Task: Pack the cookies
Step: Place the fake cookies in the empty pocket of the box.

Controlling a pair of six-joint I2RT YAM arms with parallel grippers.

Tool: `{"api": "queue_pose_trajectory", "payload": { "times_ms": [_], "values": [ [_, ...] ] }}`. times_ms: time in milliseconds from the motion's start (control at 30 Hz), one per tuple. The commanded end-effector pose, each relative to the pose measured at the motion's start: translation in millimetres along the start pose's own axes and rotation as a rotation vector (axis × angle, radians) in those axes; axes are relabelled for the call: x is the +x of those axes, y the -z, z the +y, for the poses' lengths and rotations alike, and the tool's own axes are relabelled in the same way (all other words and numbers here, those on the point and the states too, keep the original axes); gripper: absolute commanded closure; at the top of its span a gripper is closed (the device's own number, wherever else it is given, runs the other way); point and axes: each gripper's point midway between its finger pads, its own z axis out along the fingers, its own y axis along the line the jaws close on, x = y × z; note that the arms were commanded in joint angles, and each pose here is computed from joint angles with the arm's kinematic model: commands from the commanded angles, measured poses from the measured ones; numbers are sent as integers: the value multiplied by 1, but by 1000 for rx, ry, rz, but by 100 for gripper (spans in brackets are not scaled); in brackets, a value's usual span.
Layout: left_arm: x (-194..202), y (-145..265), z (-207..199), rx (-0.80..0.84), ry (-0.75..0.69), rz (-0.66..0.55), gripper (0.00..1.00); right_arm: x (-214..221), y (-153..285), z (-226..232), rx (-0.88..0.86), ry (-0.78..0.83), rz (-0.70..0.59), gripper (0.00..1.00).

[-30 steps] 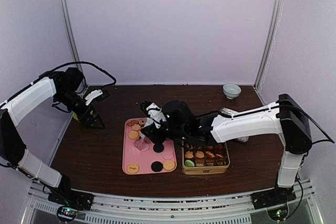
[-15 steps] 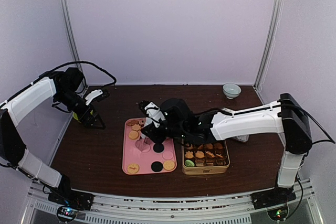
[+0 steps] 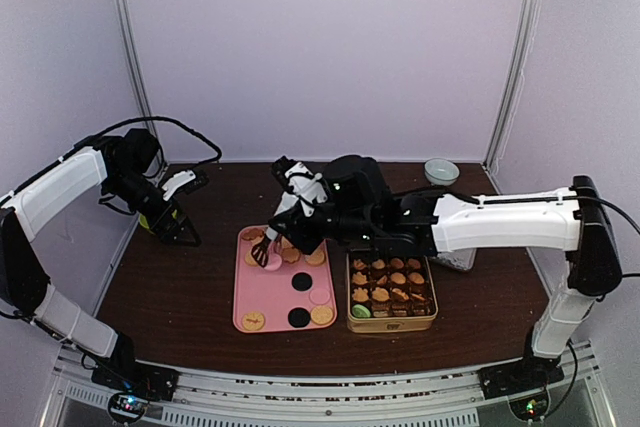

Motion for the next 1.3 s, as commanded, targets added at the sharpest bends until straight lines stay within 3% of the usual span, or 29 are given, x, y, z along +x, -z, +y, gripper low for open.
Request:
{"api": "queue_pose_trajectory", "payload": {
  "times_ms": [0,267,533,967,1267],
  "values": [
    [-8,7,-2,3,-15,-43,2,-22,46,-14,39,-7,-58,88],
    [-11,8,-8,27,-20,-61,3,16,131,-36,109,-60,-14,87],
    [-10,7,-8,38,-19,-56,3,47,182,-48,145,-150,12,86],
    [-12,6,-11,60,-13,-57,4,89,201,-53,161,-190,75,82],
    [-13,5,-11,69,-9,-59,3,88,199,-53,160,-195,71,67]
  ]
}}
